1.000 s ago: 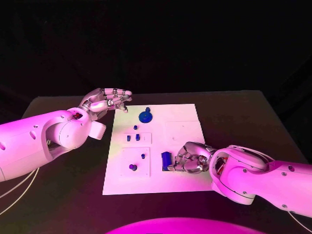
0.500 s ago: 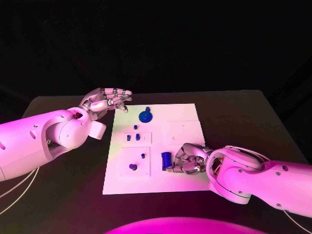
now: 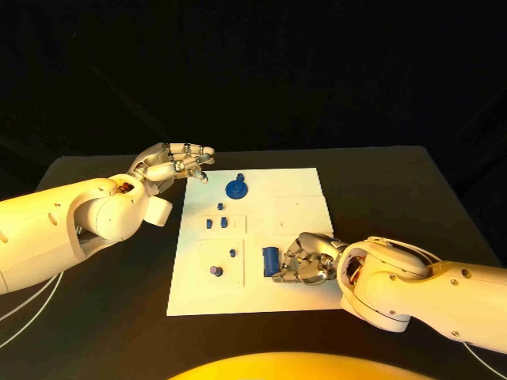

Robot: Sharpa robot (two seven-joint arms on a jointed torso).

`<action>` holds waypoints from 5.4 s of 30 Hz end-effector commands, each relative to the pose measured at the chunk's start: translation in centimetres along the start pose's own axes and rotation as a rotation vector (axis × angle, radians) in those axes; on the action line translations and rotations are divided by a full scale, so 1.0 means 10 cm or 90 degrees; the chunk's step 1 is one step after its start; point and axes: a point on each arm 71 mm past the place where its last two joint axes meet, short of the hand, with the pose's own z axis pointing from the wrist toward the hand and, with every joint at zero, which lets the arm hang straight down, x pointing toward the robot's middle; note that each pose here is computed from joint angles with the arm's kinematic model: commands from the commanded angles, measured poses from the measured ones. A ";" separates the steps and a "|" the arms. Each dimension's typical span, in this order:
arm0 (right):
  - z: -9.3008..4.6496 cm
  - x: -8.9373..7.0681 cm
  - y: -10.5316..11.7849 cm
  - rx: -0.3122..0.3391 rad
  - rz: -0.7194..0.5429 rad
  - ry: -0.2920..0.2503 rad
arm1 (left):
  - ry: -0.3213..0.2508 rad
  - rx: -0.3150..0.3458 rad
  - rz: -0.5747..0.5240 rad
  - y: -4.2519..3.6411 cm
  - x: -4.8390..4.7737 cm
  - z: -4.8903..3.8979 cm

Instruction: Assemble the parts on the task board

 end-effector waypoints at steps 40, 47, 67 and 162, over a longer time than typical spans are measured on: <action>-0.52 -0.50 -0.92 0.104 -0.068 -0.170 | 0.023 0.013 -0.007 -0.013 0.048 0.010; -0.45 -0.40 -0.89 0.100 -0.066 -0.158 | 0.022 0.011 -0.006 -0.009 0.041 0.007; -0.26 -0.19 -0.87 0.118 -0.127 -0.111 | 0.023 0.007 -0.006 -0.007 0.031 -0.007; -0.03 0.05 -0.29 0.077 0.109 -0.076 | 0.039 0.003 0.001 -0.007 0.054 -0.014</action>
